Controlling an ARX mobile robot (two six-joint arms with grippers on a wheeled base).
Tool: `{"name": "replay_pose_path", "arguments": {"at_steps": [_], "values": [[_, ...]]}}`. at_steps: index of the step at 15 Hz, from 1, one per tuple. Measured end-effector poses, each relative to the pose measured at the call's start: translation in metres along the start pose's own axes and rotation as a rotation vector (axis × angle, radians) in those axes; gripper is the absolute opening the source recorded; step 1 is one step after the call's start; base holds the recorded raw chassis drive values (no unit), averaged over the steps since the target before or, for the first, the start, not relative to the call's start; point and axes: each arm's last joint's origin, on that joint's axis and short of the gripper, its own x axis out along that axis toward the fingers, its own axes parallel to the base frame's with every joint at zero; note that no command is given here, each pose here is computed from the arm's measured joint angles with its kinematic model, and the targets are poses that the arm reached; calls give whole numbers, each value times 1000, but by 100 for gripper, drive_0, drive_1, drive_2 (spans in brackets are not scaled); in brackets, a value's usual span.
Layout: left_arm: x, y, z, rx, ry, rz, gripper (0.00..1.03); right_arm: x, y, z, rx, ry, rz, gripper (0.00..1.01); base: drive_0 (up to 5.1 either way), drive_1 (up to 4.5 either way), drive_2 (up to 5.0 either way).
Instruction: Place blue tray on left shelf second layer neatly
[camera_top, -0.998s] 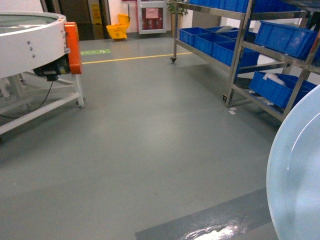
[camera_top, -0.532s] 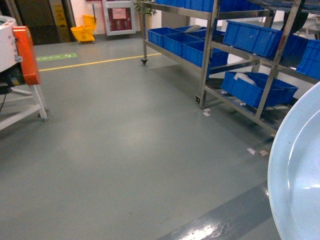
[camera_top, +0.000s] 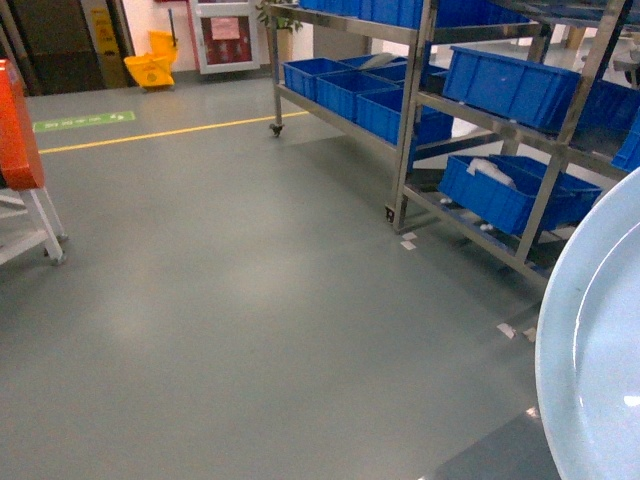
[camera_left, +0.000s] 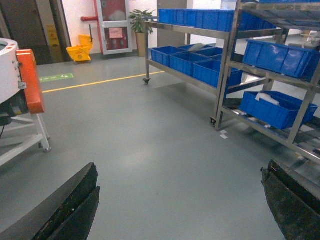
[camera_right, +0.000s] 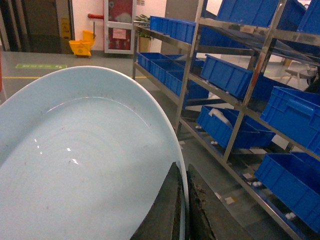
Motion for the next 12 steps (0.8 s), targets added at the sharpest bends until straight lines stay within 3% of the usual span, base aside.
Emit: {"name": "replay_pose_path", "arguments": {"at_steps": [12], "values": [[0, 0, 0, 0, -2, 0, 98, 0, 0, 0, 0, -3, 0, 2, -3, 389, -396]]}}
